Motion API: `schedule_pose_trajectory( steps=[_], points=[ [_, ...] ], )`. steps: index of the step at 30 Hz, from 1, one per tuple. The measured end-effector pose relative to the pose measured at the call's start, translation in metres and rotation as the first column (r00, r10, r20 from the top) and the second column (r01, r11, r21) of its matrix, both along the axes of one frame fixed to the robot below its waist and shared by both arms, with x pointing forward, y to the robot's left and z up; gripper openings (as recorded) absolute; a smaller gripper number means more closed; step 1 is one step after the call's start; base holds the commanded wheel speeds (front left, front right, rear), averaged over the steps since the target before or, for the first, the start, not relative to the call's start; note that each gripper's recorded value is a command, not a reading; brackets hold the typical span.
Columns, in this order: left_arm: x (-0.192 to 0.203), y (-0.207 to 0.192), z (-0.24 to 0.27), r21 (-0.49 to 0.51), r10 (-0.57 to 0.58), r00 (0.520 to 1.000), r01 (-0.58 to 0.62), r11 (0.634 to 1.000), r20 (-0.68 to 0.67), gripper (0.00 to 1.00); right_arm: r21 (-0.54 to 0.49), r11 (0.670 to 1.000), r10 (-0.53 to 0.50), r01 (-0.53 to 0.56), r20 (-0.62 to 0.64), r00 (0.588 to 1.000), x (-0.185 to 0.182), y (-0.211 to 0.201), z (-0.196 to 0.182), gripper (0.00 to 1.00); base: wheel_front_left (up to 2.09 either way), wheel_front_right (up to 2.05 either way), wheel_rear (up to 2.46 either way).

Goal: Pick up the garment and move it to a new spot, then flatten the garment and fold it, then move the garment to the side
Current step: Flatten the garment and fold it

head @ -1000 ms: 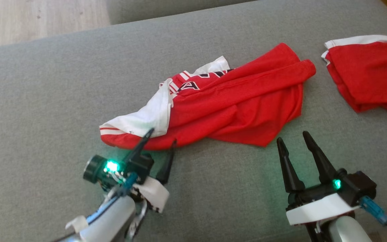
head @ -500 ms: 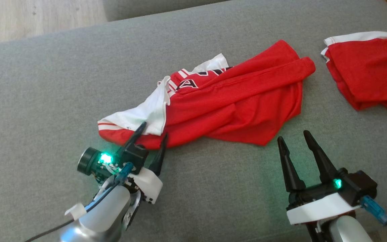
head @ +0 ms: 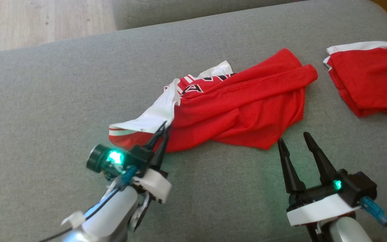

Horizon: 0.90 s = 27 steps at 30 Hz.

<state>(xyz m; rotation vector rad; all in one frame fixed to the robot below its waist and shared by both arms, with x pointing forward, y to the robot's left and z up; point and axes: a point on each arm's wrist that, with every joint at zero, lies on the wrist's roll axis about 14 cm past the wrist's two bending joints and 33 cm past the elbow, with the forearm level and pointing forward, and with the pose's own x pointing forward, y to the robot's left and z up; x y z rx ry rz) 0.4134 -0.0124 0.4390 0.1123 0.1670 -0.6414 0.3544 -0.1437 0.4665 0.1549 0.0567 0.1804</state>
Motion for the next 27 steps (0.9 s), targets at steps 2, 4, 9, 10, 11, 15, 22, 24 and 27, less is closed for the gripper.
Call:
schedule_pose_trajectory(
  steps=[2, 4, 9, 10, 11, 15, 22, 24, 27],
  points=[
    [-0.001, 0.013, 0.006, -0.017, 0.042, 0.999, -0.042, 0.999, 0.016, 0.0, -0.002, 1.0, 0.006, -0.006, 0.006, 1.0, 0.0, 0.001, 0.002, 1.0, 0.0, 0.0, 0.0],
    [-0.001, 0.025, 0.01, -0.028, 0.078, 0.997, -0.077, 0.997, 0.025, 0.0, -0.008, 1.0, 0.01, -0.01, 0.005, 1.0, 0.001, 0.0, 0.001, 1.0, 0.0, 0.0, 0.0],
    [0.002, 0.048, 0.026, -0.056, 0.135, 0.988, -0.132, 0.99, 0.071, 0.0, -0.047, 0.999, 0.015, -0.015, -0.008, 1.0, 0.008, -0.011, -0.004, 1.0, 0.0, 0.0, 0.0],
    [0.003, 0.05, 0.031, -0.065, 0.14, 0.987, -0.135, 0.989, 0.081, 0.0, -0.064, 0.998, 0.022, -0.022, -0.01, 1.0, 0.011, -0.015, -0.005, 1.0, 0.0, 0.0, 0.0],
    [0.003, 0.053, 0.036, -0.082, 0.151, 0.984, -0.143, 0.986, 0.094, 0.0, -0.08, 0.996, 0.028, -0.029, -0.006, 1.0, 0.022, -0.021, -0.004, 1.0, 0.0, 0.0, 0.0],
    [0.004, 0.054, 0.042, -0.105, 0.166, 0.981, -0.156, 0.982, 0.101, 0.0, -0.117, 0.993, 0.018, -0.021, -0.029, 0.999, 0.05, -0.047, -0.006, 1.0, 0.0, 0.0, 0.0],
    [0.008, 0.06, 0.035, -0.099, 0.178, 0.981, -0.17, 0.98, 0.073, 0.0, -0.184, 0.983, -0.017, -0.024, -0.219, 0.976, 0.104, -0.091, -0.012, 1.0, 0.0, 0.0, 0.0],
    [0.008, 0.061, 0.033, -0.099, 0.182, 0.981, -0.175, 0.98, 0.065, 0.0, -0.195, 0.98, -0.018, -0.037, -0.273, 0.962, 0.113, -0.097, -0.016, 1.0, 0.0, 0.0, 0.0],
    [0.009, 0.063, 0.027, -0.089, 0.186, 0.981, -0.18, 0.98, 0.053, 0.0, -0.202, 0.977, -0.01, -0.07, -0.37, 0.929, 0.119, -0.098, -0.03, 1.0, 0.0, 0.0, 0.0]
  ],
)
